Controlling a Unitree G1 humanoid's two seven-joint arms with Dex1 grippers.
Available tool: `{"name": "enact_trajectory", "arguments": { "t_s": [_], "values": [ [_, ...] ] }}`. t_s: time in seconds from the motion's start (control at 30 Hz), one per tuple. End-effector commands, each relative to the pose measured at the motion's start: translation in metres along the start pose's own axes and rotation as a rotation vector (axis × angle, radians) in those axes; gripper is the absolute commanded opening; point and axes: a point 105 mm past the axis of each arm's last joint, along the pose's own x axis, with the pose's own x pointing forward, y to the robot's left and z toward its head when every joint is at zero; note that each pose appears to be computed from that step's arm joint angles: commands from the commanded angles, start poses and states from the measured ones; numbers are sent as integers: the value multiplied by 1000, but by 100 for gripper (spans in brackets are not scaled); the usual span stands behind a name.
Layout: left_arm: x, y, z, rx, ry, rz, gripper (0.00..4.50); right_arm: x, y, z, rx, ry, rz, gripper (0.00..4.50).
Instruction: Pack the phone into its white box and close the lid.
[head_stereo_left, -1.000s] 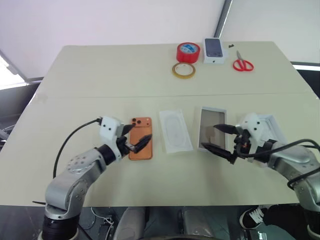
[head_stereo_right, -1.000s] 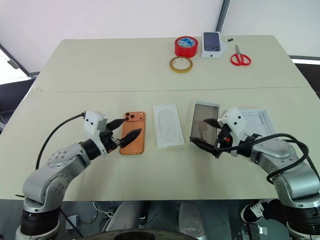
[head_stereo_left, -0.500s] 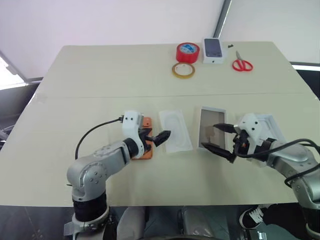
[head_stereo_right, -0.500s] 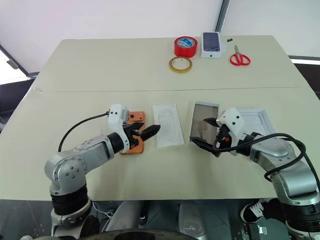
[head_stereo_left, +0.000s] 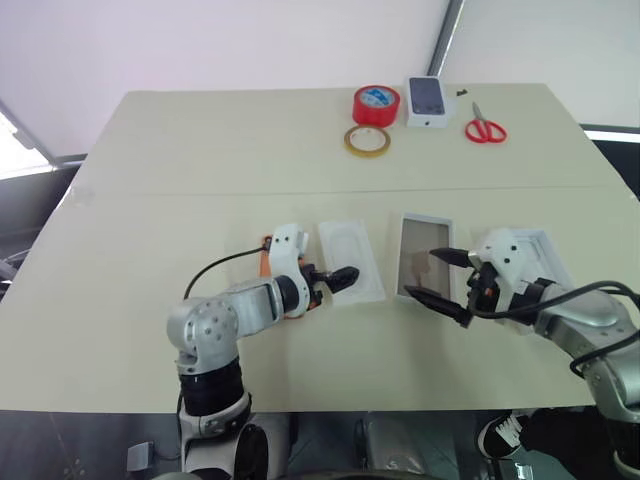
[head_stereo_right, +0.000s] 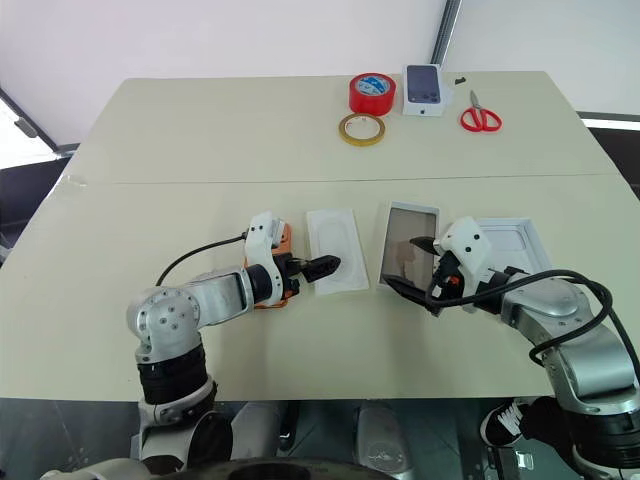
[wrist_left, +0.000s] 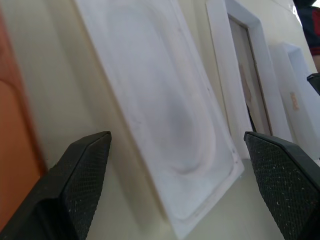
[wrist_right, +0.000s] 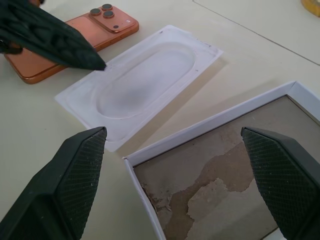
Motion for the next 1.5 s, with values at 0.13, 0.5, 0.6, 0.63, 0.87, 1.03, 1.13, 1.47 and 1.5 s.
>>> {"name": "enact_trajectory", "arguments": {
  "t_s": [0.13, 0.5, 0.6, 0.63, 0.87, 1.03, 1.13, 1.47, 1.5],
  "values": [
    [13, 8, 0, -97, -11, 22, 358, -1, 3, 11, -60, -24, -1, 450],
    [9, 11, 7, -161, -53, -6, 4, -2, 11, 3, -81, 63, 79, 450],
    [5, 11, 20, -173, -109, -26, 4, 0, 14, -10, -128, 164, 131, 450],
    [3, 12, 23, -175, -126, -29, 4, 1, 14, -13, -145, 187, 143, 450],
    [-11, 13, 41, -170, -209, -43, 1, 14, -1, -31, -214, 268, 148, 425],
    [-19, 12, 51, -170, -243, -41, 0, 17, 7, -36, -265, 292, 230, 209],
    [-25, 6, 60, -187, -278, -67, 0, 18, 22, -29, -295, 253, 307, 51],
    [-38, -10, 81, -201, -336, -153, 0, 48, 64, -6, -502, 130, 475, 7],
    [-40, -12, 83, -206, -343, -164, 0, 58, 64, -4, -558, 123, 478, 7]
  ]
}}
